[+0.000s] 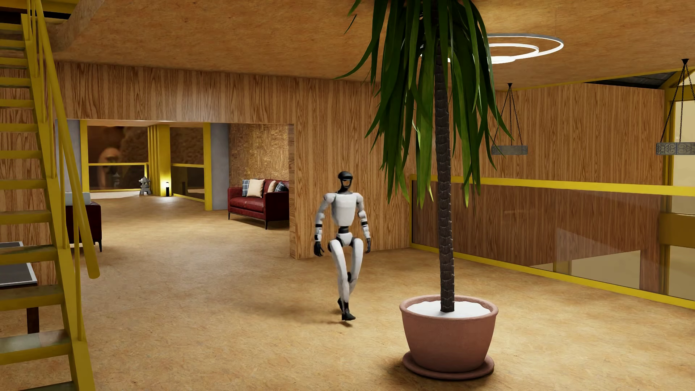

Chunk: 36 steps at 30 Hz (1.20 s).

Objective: Approach the plant

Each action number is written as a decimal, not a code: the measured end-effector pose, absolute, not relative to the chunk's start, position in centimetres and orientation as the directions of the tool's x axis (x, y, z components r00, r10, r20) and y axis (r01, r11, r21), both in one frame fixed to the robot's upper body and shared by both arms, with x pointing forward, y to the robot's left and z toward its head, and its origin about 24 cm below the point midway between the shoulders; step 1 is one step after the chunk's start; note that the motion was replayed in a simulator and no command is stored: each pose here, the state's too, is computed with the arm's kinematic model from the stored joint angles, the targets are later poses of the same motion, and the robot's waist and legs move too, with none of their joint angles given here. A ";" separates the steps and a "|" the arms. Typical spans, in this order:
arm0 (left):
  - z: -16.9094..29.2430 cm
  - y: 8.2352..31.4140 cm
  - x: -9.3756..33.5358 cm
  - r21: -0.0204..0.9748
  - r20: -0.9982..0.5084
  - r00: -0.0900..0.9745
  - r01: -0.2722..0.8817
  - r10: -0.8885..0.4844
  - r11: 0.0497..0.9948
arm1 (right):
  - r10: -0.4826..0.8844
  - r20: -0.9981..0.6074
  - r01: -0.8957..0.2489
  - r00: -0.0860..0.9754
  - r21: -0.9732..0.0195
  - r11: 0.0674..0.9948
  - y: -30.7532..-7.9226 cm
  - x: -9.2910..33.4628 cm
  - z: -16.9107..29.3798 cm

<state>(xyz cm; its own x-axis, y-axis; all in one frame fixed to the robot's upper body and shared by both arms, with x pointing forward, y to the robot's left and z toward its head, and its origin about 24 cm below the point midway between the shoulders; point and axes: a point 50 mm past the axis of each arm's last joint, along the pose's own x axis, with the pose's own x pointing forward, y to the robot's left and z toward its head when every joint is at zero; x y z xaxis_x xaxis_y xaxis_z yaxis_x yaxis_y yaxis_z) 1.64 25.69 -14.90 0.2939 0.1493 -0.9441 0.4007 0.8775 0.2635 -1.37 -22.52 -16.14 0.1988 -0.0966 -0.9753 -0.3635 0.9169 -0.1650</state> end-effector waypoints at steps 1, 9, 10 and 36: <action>-14.9 25.8 1.1 0.259 -0.948 0.280 0.409 0.150 0.875 | -0.106 -0.979 -0.354 0.175 -0.163 0.921 -22.7 -2.3 -16.1; -15.9 24.2 -1.5 0.200 -0.973 0.185 0.385 0.137 0.901 | -0.139 -0.988 -0.360 0.065 -0.153 0.920 -23.2 -4.5 -16.4; -16.0 23.6 -1.9 0.179 -0.978 0.170 0.404 0.119 0.897 | -0.133 -0.984 -0.360 0.122 -0.169 0.918 -23.3 -2.9 -16.4; -16.0 22.4 -0.8 0.169 -0.970 0.225 0.353 0.092 0.920 | -0.149 -0.988 -0.331 -0.049 -0.124 0.935 -23.2 -8.9 -15.8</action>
<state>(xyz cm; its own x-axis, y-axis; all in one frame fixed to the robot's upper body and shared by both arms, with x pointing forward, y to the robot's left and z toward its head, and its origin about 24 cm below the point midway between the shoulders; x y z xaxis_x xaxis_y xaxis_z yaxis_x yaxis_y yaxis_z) -0.83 22.42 -16.01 0.2253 0.0916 -0.9700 0.3534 0.9201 0.1690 -8.91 -23.16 -15.75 -0.0490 -0.1487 -0.9877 -0.3311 0.9354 -0.1244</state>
